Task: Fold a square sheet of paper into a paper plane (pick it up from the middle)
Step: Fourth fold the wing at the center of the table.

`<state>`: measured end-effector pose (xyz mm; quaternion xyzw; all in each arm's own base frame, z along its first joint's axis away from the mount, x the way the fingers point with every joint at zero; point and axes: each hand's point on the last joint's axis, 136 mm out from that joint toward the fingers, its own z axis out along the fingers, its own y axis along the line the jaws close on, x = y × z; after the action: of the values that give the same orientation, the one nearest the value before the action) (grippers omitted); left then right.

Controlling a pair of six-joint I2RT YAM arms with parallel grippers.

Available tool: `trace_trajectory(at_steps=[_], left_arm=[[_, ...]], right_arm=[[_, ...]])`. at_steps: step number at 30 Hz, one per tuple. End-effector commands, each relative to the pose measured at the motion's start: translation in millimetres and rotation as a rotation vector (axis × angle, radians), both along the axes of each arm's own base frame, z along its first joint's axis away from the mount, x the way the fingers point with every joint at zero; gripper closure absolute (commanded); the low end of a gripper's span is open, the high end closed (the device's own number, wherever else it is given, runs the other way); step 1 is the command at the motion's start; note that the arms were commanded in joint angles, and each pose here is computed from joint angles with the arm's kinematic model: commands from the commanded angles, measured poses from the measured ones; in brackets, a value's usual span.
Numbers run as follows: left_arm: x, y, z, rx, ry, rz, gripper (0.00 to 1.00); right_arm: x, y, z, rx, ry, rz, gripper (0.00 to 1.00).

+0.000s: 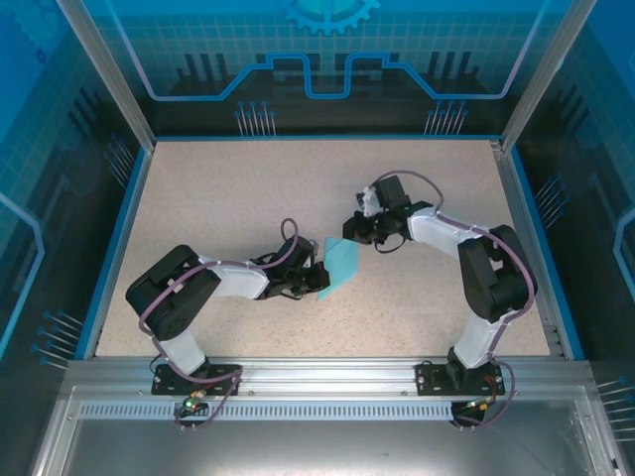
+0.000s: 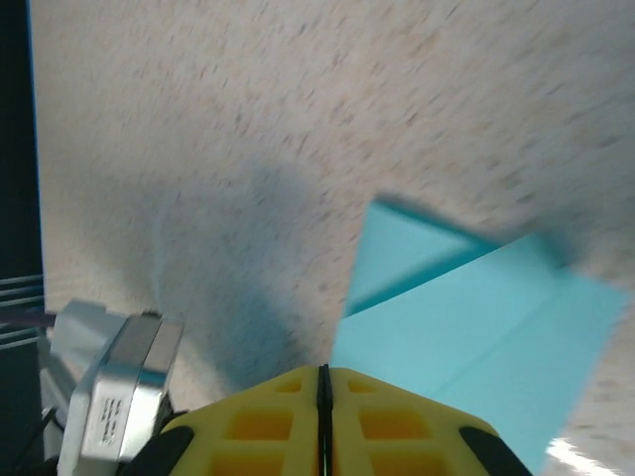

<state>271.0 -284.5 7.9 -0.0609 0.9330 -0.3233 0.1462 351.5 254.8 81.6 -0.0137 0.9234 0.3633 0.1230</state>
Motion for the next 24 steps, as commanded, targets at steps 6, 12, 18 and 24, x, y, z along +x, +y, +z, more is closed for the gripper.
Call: trace_trajectory(at_steps=[6,12,18,24], left_arm=[[-67,57,-71,0.286,0.281,-0.044,1.0],[-65,54,-70,0.276,0.278,-0.049,1.0],[-61,45,-50,0.221,0.242,-0.069,1.0],[-51,30,-2,0.106,0.153,-0.078,0.97]], right_arm=[[-38,23,-45,0.023,0.162,0.036,0.91],[-47,26,-74,-0.023,0.217,0.045,0.9],[-57,3,-105,-0.148,0.26,0.007,0.91],[-62,-2,-112,-0.171,0.274,0.007,0.92]])
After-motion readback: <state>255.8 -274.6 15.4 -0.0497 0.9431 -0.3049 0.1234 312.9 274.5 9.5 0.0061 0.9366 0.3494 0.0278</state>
